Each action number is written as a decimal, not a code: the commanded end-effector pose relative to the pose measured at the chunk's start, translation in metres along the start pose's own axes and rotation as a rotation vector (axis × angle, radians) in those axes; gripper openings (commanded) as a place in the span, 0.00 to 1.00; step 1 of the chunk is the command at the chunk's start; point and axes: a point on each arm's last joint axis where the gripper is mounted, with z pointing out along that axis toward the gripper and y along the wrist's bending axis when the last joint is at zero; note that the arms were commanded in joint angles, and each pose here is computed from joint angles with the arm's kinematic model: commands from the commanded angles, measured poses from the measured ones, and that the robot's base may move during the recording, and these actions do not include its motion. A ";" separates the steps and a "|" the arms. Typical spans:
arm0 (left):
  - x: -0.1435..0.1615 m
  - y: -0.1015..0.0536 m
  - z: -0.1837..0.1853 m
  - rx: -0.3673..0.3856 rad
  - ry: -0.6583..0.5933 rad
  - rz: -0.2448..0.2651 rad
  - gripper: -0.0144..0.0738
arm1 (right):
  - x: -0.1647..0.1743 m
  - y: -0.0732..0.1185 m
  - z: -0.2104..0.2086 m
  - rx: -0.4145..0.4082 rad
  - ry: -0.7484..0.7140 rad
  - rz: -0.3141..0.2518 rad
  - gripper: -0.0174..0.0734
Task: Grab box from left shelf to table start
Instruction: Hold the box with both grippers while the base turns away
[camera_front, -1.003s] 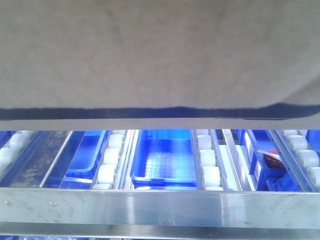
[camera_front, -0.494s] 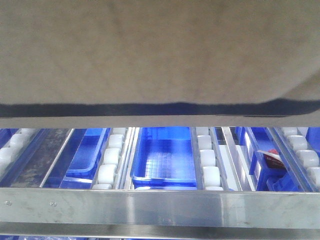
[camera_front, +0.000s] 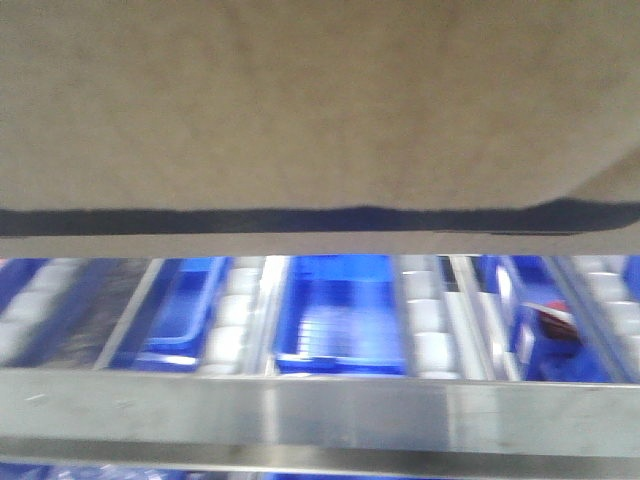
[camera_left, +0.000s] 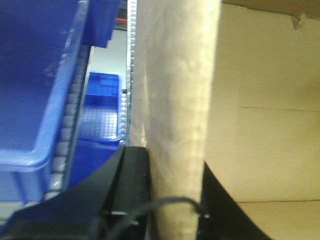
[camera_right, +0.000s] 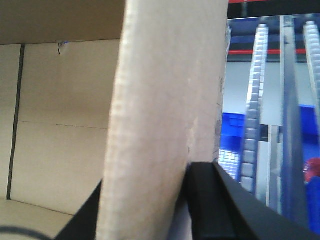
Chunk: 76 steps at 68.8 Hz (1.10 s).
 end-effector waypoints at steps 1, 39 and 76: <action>-0.026 -0.004 -0.009 0.052 -0.227 -0.031 0.06 | -0.021 -0.002 -0.002 0.048 -0.164 -0.036 0.26; -0.026 -0.004 -0.009 0.052 -0.227 -0.031 0.06 | -0.021 -0.002 -0.002 0.048 -0.164 -0.036 0.26; -0.026 -0.004 -0.009 0.052 -0.227 -0.031 0.06 | -0.021 -0.002 -0.002 0.048 -0.164 -0.036 0.26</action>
